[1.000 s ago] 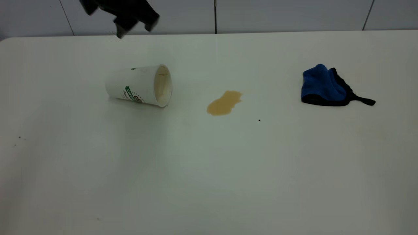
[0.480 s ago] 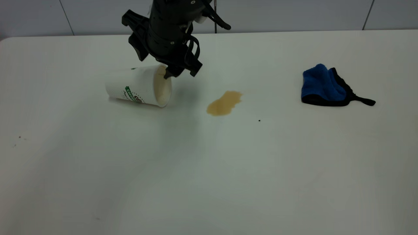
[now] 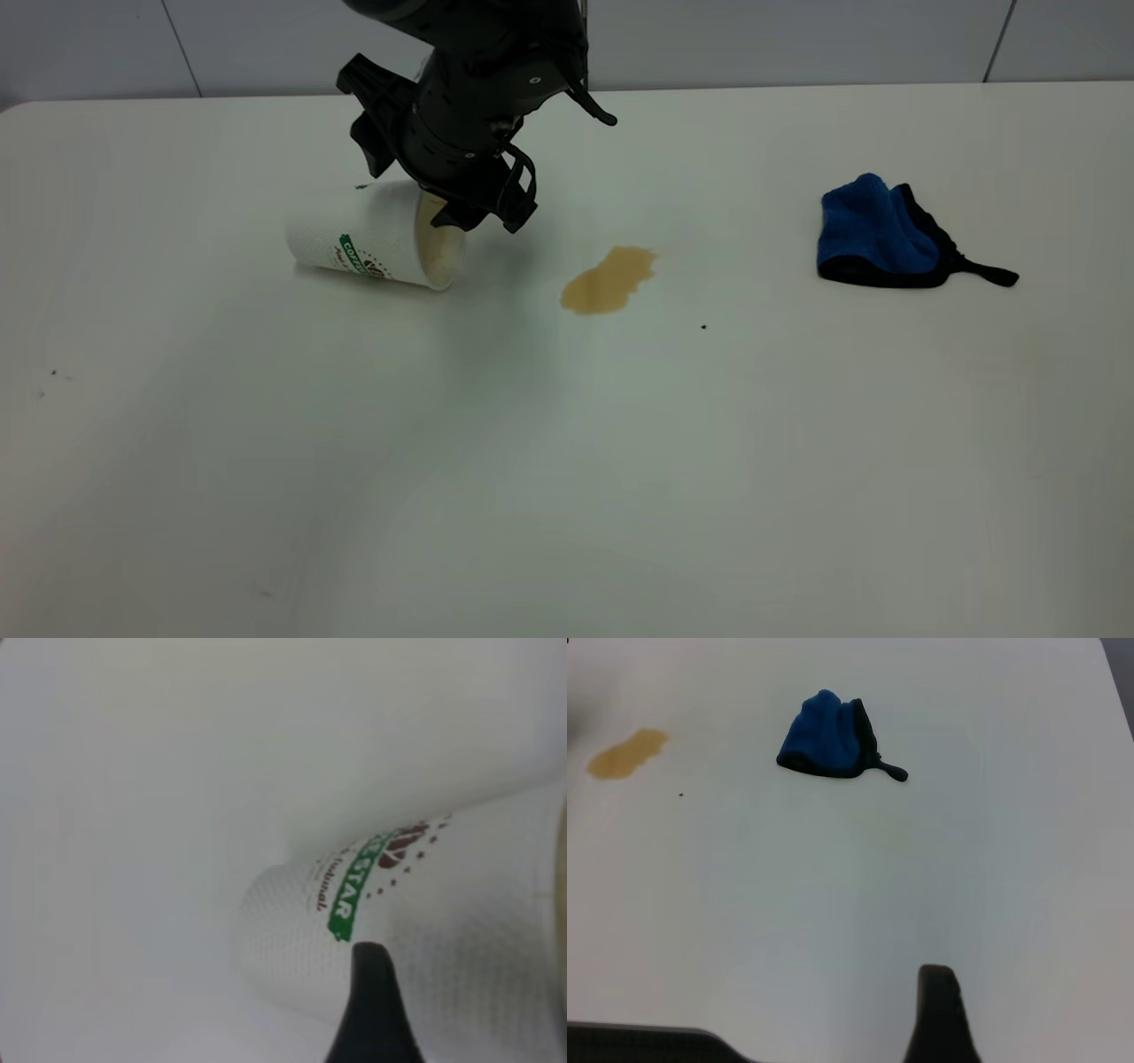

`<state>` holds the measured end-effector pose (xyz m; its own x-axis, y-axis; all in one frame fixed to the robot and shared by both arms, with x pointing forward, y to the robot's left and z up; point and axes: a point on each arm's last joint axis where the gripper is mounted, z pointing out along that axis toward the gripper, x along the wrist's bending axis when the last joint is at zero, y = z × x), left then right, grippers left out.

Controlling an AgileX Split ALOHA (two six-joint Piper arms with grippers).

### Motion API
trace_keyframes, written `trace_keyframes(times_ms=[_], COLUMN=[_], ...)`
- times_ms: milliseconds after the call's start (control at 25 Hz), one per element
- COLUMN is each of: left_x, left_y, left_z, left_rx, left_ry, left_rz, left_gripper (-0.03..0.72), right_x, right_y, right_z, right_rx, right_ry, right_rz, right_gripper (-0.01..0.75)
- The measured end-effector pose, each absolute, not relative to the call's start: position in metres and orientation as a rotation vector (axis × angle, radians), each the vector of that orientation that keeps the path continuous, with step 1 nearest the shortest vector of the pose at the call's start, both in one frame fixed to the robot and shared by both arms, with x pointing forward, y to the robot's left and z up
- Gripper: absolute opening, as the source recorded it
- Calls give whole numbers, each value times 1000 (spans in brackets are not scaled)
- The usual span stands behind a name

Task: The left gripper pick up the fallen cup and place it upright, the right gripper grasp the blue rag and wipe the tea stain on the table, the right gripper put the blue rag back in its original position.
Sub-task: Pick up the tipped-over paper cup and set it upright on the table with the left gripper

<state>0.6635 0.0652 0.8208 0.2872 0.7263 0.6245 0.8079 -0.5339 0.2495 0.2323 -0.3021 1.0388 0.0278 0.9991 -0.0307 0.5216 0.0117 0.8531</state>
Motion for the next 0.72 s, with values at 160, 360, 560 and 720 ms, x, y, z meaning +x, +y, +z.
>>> trace_keyframes(times_ms=[160,360,560,720], left_x=[668,672,674,675], left_y=[74,81,82,83], left_z=[811,806,807,809], left_rx=[-2390,-2361,-2355,-2348], left_ry=[-1449,-1468,-1442,-1404], left_rz=[-1116,-1142,-1173,-1206], left_gripper=[591,577,419,175], right_x=[232,232,232,232], right_y=[-302,-302,-302,-302], right_z=[1039,1039,1039,1039], right_rx=[1599,1599,1599,1599], right_ry=[1579,1579,1579,1579], right_rz=[853,852,852,852], right_gripper=[580,580,580,580])
